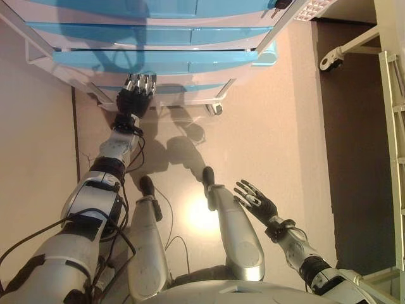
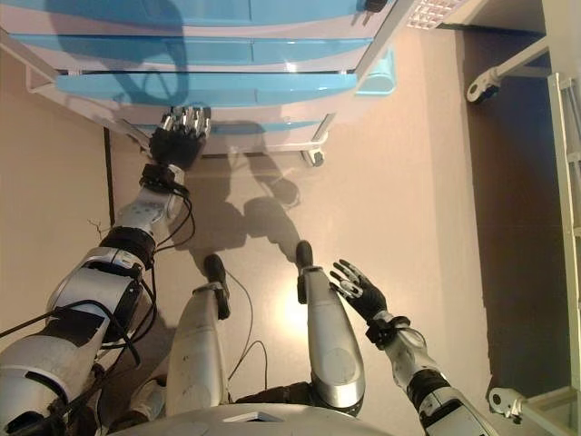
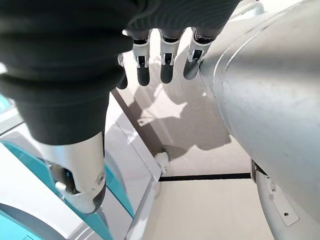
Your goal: Open the drawer and pick up the medicine
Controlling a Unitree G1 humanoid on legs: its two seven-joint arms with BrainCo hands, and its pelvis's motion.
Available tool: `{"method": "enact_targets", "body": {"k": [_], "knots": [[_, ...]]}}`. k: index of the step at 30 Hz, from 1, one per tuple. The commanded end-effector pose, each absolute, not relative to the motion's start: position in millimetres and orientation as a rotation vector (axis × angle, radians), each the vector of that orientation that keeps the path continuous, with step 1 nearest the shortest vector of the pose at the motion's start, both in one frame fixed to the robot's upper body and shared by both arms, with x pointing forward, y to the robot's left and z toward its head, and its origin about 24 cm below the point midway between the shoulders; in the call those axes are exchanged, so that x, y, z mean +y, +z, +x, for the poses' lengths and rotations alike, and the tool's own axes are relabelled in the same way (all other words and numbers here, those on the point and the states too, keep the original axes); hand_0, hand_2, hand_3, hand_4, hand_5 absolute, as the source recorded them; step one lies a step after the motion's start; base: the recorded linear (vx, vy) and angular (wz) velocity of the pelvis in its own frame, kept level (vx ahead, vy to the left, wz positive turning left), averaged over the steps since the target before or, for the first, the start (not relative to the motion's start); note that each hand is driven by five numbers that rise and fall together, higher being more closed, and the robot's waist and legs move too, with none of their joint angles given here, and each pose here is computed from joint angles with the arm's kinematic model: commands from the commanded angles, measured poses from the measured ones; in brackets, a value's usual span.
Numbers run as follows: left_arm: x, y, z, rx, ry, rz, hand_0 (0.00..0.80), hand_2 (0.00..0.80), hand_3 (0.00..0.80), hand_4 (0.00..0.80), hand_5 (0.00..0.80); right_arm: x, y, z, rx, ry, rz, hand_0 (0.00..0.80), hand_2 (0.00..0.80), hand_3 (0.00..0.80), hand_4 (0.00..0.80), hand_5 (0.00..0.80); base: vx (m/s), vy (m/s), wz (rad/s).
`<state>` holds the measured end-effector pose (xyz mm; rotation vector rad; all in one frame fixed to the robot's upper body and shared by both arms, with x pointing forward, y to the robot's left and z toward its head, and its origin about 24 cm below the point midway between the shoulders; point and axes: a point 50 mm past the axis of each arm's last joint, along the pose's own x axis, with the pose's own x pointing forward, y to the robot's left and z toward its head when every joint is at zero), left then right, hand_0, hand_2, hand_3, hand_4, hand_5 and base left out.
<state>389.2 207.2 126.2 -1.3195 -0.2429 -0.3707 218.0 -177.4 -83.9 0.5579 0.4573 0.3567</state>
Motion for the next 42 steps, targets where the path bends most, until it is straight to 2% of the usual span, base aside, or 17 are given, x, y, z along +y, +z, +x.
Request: {"method": "enact_targets", "body": {"k": [1, 13, 25, 34, 42], "knots": [[198, 186, 391, -0.508, -0.681, -1.339, 0.8, 0.8, 0.8, 0.8, 0.8, -178, -103, 181, 0.583, 0.386, 0.537, 0.0, 0.0, 0.0, 0.0, 0.0, -0.112, -0.081, 0.1], [198, 108, 366, -0.413, -0.61, -1.429, 0.8, 0.8, 0.8, 0.8, 0.8, -168, -98, 185, 0.559, 0.386, 0.541, 0.0, 0.0, 0.0, 0.0, 0.0, -0.021, -0.067, 0.12], [196, 12, 305, -0.3, -0.503, -1.5, 0.8, 0.8, 0.8, 0.8, 0.8, -169, -95, 191, 0.551, 0.372, 0.523, 0.0, 0.0, 0.0, 0.0, 0.0, -0.034, -0.046, 0.09], [189, -32, 262, -0.18, -0.44, -1.534, 0.8, 0.8, 0.8, 0.8, 0.8, -171, -90, 200, 0.536, 0.357, 0.5, 0.0, 0.0, 0.0, 0.0, 0.0, -0.033, -0.051, 0.13], [200, -55, 235, -0.084, -0.327, -1.588, 0.8, 0.8, 0.8, 0.8, 0.8, -174, -91, 202, 0.535, 0.342, 0.494, 0.0, 0.0, 0.0, 0.0, 0.0, -0.011, -0.058, 0.21]]}}
